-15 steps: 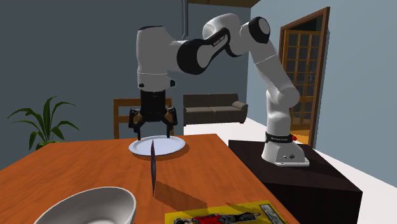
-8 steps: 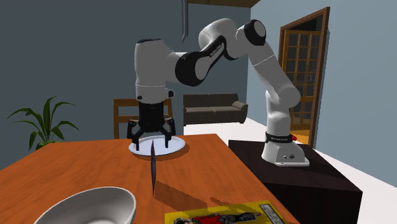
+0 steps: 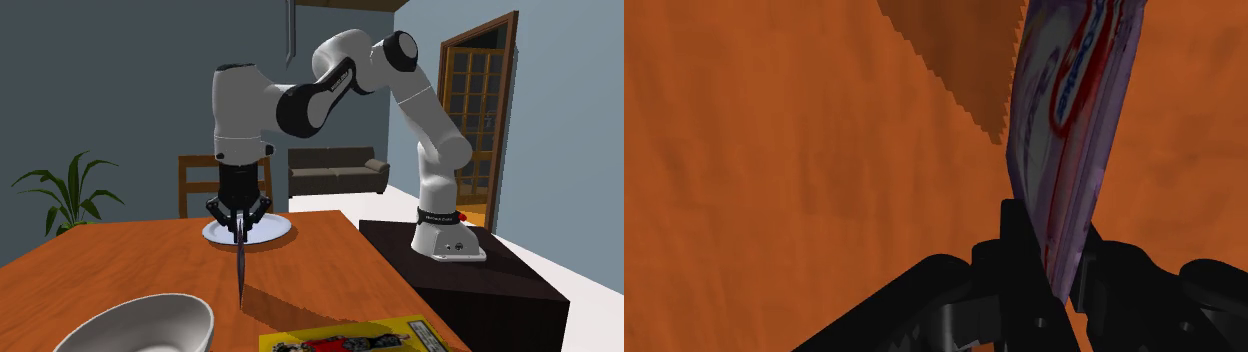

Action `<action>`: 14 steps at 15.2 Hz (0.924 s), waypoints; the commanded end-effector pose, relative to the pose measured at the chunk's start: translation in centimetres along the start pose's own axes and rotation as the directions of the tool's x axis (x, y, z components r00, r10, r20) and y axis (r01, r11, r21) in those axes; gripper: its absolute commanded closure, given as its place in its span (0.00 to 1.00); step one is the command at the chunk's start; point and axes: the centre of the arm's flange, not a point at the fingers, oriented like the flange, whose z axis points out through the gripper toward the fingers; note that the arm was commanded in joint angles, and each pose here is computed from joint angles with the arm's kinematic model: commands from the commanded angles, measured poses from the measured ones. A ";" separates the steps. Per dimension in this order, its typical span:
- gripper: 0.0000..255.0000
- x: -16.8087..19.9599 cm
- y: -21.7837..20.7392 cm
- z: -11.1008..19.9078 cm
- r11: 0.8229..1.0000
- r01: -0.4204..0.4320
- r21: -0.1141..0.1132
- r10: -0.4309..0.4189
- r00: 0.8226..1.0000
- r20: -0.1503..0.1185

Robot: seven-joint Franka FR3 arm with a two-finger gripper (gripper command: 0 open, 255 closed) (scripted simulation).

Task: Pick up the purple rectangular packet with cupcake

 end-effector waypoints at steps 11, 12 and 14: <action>1.00 0.5 -0.1 -4.2 1.000 0.000 0.000 0.000 1.000 0.000; 1.00 0.5 -0.1 -4.7 1.000 0.000 0.000 0.000 1.000 0.000; 1.00 0.6 -0.2 -5.7 1.000 0.000 0.000 0.000 1.000 0.000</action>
